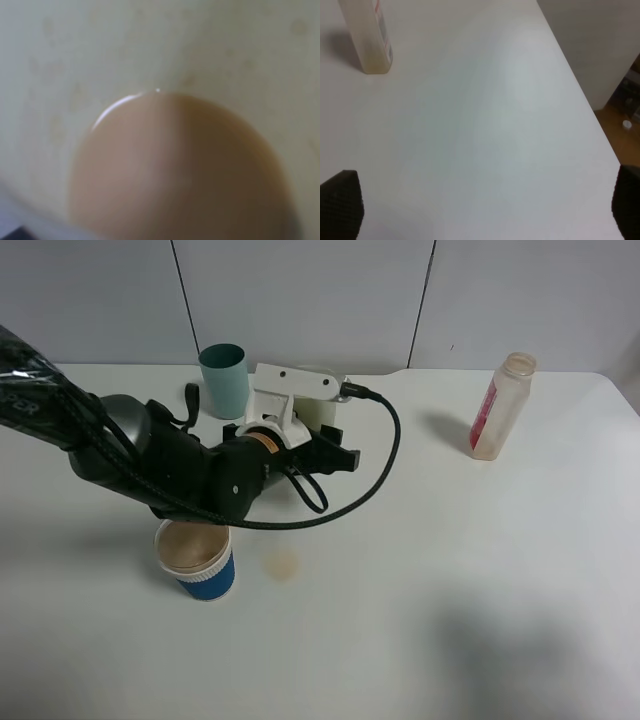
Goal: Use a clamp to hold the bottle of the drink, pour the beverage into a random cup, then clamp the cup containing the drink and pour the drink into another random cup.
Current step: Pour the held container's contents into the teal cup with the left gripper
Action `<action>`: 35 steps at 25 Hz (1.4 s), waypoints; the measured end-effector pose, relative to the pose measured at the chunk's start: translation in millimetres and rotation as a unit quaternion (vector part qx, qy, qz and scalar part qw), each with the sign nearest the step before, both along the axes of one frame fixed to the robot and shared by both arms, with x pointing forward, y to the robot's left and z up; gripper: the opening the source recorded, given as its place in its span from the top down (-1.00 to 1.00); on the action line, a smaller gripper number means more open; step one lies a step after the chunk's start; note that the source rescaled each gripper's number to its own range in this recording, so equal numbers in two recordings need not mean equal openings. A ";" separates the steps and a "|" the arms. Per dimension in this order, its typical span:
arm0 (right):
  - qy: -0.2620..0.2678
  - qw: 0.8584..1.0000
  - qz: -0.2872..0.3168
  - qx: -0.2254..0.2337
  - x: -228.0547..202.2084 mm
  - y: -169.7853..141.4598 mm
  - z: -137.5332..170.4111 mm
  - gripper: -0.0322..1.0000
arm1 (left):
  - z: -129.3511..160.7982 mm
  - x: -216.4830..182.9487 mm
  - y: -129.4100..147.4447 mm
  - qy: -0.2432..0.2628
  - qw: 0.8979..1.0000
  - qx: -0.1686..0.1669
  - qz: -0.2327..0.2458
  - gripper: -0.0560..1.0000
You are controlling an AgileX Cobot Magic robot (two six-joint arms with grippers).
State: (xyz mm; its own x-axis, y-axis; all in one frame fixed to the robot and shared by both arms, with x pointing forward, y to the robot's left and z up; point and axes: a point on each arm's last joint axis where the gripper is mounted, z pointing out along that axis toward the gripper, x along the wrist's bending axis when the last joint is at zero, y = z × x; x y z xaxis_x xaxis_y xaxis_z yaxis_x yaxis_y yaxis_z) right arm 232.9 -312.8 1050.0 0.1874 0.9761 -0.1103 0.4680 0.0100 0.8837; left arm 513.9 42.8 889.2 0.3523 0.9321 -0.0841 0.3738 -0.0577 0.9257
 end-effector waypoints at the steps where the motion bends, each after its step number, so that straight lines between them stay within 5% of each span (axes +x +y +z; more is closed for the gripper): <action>1: 0.000 1.000 0.000 0.000 0.0 0.0 0.0 -1.00 | 0.5 2.4 2.3 0.002 1.000 0.003 -0.003 0.88; 16: 0.000 1.000 0.000 0.000 0.0 0.0 0.0 -1.00 | 38.3 45.1 63.9 0.017 0.998 0.039 -0.040 0.88; 35: 0.000 1.000 0.000 0.000 0.0 0.0 0.0 -1.00 | 67.3 81.2 175.7 0.009 0.995 0.094 0.028 0.88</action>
